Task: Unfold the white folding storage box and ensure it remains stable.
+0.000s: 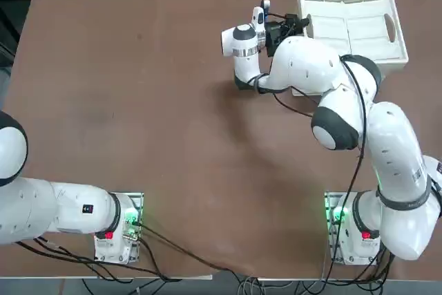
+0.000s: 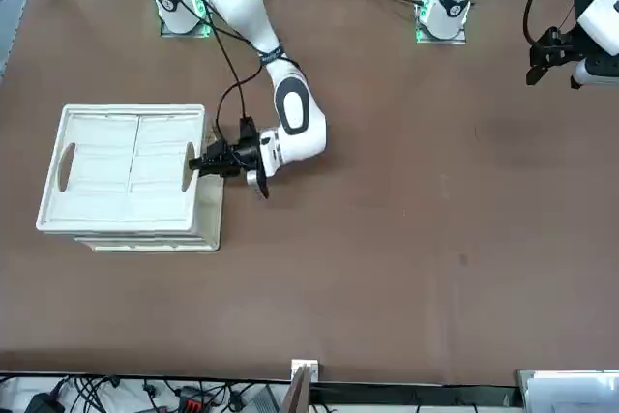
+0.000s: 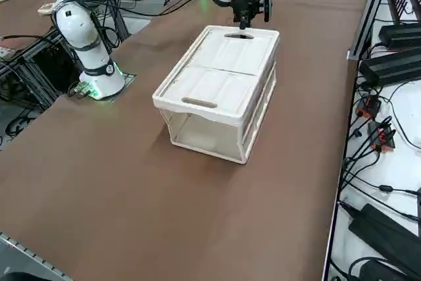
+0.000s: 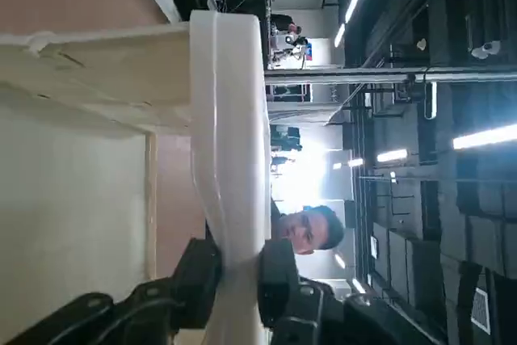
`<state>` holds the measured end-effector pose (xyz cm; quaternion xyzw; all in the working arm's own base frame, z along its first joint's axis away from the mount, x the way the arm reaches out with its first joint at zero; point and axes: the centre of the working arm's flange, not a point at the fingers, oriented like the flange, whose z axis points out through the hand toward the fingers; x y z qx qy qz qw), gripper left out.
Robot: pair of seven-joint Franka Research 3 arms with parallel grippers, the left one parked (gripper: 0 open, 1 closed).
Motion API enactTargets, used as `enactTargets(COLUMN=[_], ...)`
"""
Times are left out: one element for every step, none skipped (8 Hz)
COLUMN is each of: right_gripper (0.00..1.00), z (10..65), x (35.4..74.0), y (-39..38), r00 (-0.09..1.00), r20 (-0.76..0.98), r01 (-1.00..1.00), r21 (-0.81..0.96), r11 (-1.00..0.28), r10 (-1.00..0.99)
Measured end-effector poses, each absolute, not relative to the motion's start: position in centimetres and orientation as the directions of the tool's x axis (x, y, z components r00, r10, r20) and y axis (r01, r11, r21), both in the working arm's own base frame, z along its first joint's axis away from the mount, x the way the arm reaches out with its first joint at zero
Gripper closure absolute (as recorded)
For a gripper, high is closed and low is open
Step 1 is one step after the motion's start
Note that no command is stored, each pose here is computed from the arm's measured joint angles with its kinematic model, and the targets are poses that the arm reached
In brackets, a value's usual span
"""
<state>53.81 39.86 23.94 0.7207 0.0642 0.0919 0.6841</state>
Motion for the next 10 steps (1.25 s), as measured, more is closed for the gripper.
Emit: enactTargets(right_gripper=[0.71, 0.71, 0.71, 0.71, 0.7, 0.7, 0.67, 0.53, 0.52, 0.52], z=[23.9, 23.81, 23.77, 23.77, 23.77, 23.79, 23.81, 24.05, 24.1, 24.13], x=[53.69, 53.52, 53.4, 53.36, 53.34, 53.29, 53.27, 53.03, 52.76, 52.8], y=[39.94, 39.99, 39.98, 39.97, 39.96, 39.94, 39.92, 40.17, 40.4, 40.35], r00=[0.975, 0.976, 0.976, 0.976, 0.977, 0.977, 0.977, 0.977, 0.977, 0.977], r20=[0.019, 0.002, -0.006, -0.009, -0.012, -0.015, -0.02, -0.024, -0.025, -0.025], r01=[-0.009, 0.007, 0.014, 0.017, 0.019, 0.021, 0.026, 0.027, 0.028, 0.027], r21=[0.999, 0.999, 0.999, 0.999, 0.999, 0.999, 0.999, 1.0, 1.0, 1.0], r11=[-0.049, -0.041, -0.035, -0.033, -0.031, -0.028, -0.025, -0.013, -0.008, -0.007], r10=[0.22, 0.22, 0.217, 0.216, 0.215, 0.212, 0.211, 0.211, 0.212, 0.211])
